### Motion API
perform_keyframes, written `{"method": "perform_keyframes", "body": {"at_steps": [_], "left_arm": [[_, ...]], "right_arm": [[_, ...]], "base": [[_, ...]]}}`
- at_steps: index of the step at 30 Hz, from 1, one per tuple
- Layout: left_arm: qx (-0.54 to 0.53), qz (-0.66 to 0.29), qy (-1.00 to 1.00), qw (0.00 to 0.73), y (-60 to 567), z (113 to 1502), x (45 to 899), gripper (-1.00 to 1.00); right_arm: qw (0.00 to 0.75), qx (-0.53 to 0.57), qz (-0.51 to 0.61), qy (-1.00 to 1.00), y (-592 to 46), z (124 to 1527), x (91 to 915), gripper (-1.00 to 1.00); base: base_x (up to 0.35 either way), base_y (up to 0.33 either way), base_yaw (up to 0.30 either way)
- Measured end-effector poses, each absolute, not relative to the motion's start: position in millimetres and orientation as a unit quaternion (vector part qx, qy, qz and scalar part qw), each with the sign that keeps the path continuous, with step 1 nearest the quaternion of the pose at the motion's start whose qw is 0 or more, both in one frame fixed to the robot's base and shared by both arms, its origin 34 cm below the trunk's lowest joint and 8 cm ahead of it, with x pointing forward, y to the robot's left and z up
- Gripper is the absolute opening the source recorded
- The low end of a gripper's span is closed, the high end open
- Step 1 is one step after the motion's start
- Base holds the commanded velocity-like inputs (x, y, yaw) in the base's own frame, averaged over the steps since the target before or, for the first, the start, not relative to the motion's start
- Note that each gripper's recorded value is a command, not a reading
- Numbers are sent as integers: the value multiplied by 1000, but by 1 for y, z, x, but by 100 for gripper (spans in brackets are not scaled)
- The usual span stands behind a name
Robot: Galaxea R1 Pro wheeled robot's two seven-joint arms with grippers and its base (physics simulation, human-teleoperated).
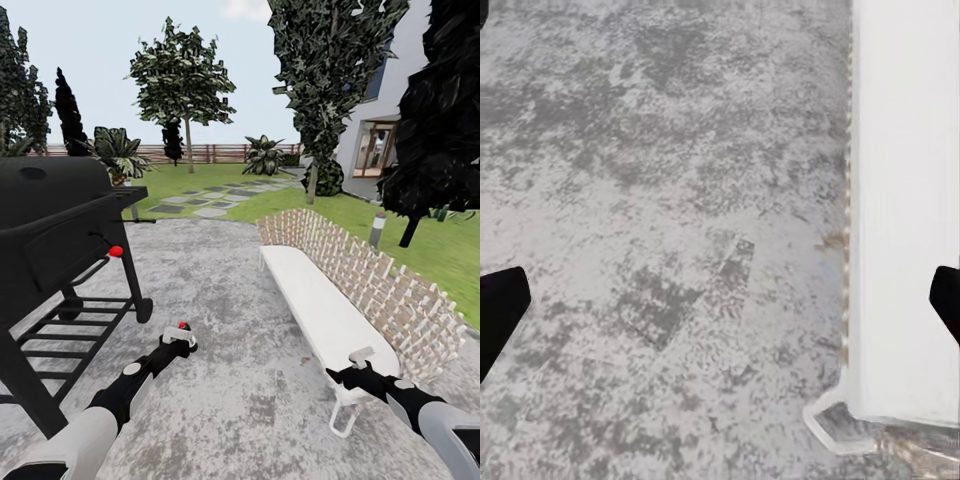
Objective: In the garden, pick up the pesticide atomizer on the floor and spray pesticide onto both trees until each tree trunk is fully covered.
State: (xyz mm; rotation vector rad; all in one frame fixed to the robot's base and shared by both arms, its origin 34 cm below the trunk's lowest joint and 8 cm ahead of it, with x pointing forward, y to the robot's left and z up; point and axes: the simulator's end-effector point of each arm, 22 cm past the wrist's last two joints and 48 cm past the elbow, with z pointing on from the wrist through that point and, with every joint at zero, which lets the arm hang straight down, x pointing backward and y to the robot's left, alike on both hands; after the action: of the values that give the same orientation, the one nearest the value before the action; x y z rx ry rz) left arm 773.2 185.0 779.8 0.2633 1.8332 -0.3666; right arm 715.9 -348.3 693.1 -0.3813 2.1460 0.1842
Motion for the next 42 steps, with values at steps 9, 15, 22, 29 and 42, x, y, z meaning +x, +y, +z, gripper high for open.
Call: {"method": "perform_keyframes", "body": {"at_steps": [9, 15, 22, 29, 42], "left_arm": [[113, -157, 783, 591, 185, 787, 774, -100], [114, -157, 783, 591, 184, 788, 774, -100], [115, -158, 783, 591, 183, 788, 773, -100], [115, -158, 783, 591, 183, 787, 773, -100], [115, -158, 782, 591, 182, 788, 773, -100]], "right_arm": [[464, -155, 75, 869, -347, 699, 717, 100], [464, -155, 74, 869, -347, 700, 717, 100], [464, -156, 75, 869, -346, 700, 717, 100], [464, -156, 76, 869, -345, 700, 717, 100], [465, -156, 77, 868, -343, 700, 717, 100]], "base": [[316, 171, 207], [336, 42, 35], [343, -62, -80], [344, -55, -40], [344, -4, 30]]}}
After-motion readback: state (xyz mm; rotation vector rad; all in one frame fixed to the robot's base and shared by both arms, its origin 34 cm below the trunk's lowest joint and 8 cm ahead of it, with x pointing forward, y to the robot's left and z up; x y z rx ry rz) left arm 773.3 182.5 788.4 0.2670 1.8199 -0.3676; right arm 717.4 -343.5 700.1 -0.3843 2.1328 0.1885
